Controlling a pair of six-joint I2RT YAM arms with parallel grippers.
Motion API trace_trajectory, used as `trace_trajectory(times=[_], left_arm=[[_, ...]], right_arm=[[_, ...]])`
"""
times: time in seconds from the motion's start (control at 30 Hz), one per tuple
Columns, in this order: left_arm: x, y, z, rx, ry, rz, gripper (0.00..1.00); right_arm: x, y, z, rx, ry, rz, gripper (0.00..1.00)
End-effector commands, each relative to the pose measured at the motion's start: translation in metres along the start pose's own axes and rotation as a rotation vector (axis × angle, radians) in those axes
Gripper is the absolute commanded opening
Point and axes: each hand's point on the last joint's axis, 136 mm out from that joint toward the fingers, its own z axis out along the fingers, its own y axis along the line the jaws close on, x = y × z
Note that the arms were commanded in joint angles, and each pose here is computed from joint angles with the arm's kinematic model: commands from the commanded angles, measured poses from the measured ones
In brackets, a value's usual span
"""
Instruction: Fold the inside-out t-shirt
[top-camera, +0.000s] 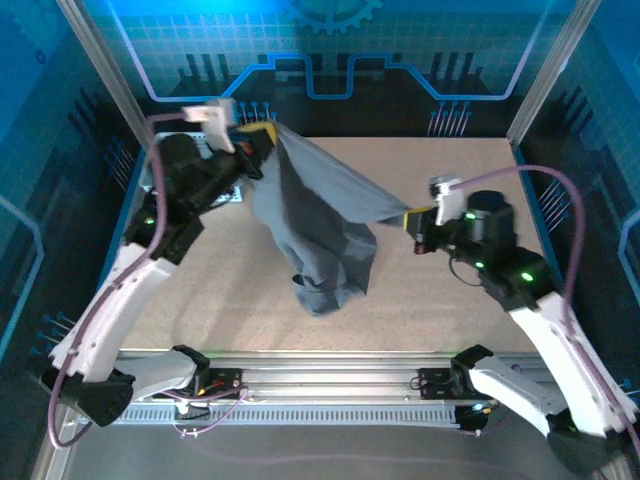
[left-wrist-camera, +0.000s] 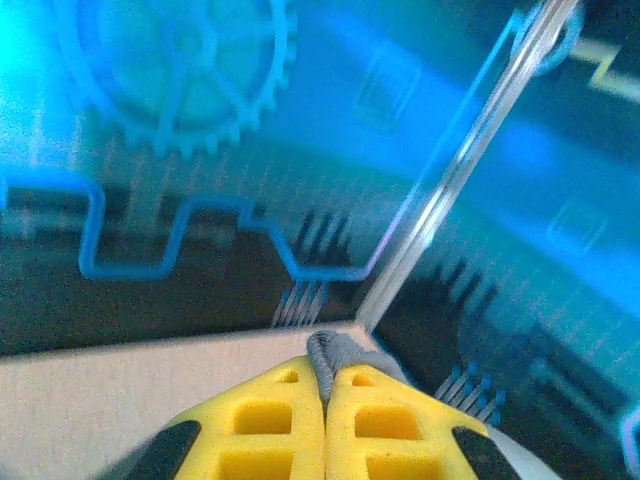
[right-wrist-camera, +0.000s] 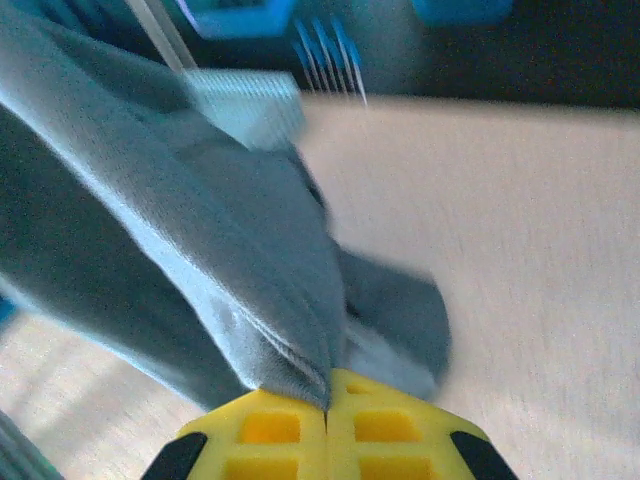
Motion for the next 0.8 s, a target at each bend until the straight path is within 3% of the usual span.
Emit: trace_trajectory(times=[0.0, 0.07, 0.17, 0.37, 0.43, 0.53, 0.67, 0.77], left_arm=[[0.161, 0.059, 0.038, -0.148, 0.448, -0.059, 0.00], [0.210, 0.083, 0.043, -0.240, 0.612, -0.084, 0.00], [0.235, 0.093, 0.046, -0.285, 0.722, -0.072, 0.00], [0.179, 0.036, 0.045, -0.094, 0.506, 0.023, 0.00], [0.169, 0.039, 0.044, -0.113, 0.444, 0.026, 0.00], [0.178, 0.070, 0.051, -0.258, 0.478, 0.024, 0.00], [0.213, 0.125, 0.058, -0.470, 0.661, -0.029, 0.00], [0.236, 0.138, 0.067, -0.502, 0.759, -0.003, 0.00]], right_arm=[[0.067, -0.051, 0.035, 0.204, 0.234, 0.128, 0.00], [0.096, -0.067, 0.048, 0.260, 0.372, 0.180, 0.00], [0.099, -0.051, 0.057, 0.152, 0.435, 0.154, 0.00], [0.031, 0.005, 0.011, -0.076, 0.062, -0.011, 0.00], [0.036, 0.001, 0.014, -0.069, 0.058, 0.000, 0.00], [0.082, -0.029, 0.045, 0.071, 0.262, 0.082, 0.00], [0.155, -0.065, 0.079, 0.238, 0.571, 0.173, 0.00], [0.167, -0.071, 0.101, 0.247, 0.619, 0.181, 0.00]])
